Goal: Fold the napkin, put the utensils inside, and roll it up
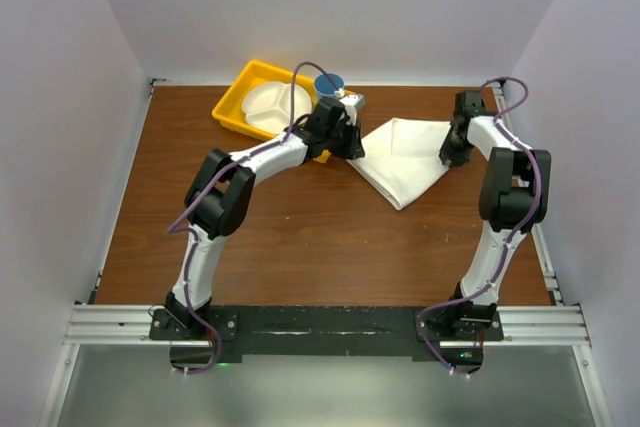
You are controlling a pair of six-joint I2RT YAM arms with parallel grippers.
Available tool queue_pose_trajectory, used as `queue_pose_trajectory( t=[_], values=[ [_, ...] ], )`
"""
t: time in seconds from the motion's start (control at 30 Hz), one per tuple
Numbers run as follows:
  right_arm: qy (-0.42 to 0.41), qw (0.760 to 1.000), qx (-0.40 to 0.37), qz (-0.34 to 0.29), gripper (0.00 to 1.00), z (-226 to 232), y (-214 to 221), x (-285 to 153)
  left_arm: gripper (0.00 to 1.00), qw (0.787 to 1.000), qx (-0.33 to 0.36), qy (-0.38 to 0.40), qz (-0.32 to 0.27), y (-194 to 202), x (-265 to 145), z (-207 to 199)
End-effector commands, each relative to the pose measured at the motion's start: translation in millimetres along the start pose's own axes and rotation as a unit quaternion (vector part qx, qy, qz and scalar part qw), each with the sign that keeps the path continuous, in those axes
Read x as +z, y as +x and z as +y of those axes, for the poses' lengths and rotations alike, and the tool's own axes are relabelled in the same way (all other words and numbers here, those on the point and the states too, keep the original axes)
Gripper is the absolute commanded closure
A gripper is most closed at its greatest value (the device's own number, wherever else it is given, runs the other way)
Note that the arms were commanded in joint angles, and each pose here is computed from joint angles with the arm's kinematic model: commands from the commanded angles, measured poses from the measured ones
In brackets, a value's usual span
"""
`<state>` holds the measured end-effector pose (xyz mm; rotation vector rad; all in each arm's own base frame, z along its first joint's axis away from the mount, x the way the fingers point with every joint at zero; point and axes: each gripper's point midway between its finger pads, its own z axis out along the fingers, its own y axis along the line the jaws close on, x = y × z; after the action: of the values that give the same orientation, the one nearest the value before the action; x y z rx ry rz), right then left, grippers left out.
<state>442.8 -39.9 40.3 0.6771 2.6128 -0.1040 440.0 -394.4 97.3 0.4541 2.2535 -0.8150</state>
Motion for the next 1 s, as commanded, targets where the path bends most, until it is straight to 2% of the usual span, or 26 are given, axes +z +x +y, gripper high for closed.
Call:
queue_pose_trajectory(
  t=[0.0,0.2,0.3,0.37,0.4,0.47,0.57,0.6,0.63,0.73,0.8,0.97],
  values=[
    [0.012,1.000,-0.012,-0.017,0.76,-5,-2,5,0.74,1.000,0.008,0.007,-0.005,6,19,8],
    [0.030,0.999,-0.038,-0.017,0.76,-13,-2,6,0.73,0.998,0.050,-0.031,0.010,12,33,29],
    [0.024,0.998,-0.051,-0.033,0.74,-9,-15,-14,0.71,0.998,0.045,-0.036,0.016,1,30,25],
    [0.020,0.997,-0.065,-0.048,0.64,-3,-20,-34,0.68,0.999,0.032,-0.009,0.009,-16,18,4],
    [0.015,0.995,-0.070,-0.069,0.57,2,-26,-53,0.63,1.000,0.010,0.006,0.007,-22,13,-7],
    [0.010,0.989,-0.112,-0.091,0.36,21,-20,-76,0.60,0.999,-0.015,0.041,0.011,-36,-6,-32],
    [-0.022,0.972,-0.199,-0.123,0.22,56,0,-107,0.56,0.996,-0.042,0.075,0.004,-60,-39,-63],
    [-0.033,0.961,-0.244,-0.128,0.21,60,13,-114,0.55,0.996,-0.053,0.072,-0.008,-68,-49,-65],
    [-0.062,0.946,-0.283,-0.143,0.20,84,26,-121,0.54,0.996,-0.056,0.064,-0.026,-79,-68,-67],
    [-0.108,0.909,-0.373,-0.153,0.19,111,62,-132,0.52,0.995,-0.084,0.012,-0.057,-97,-103,-49],
    [-0.120,0.900,-0.390,-0.151,0.19,117,72,-133,0.52,0.990,-0.117,-0.039,-0.069,-103,-122,-22],
    [-0.149,0.879,-0.439,-0.108,0.23,134,104,-117,0.53,0.976,-0.176,-0.082,-0.103,-97,-171,9]
  ],
)
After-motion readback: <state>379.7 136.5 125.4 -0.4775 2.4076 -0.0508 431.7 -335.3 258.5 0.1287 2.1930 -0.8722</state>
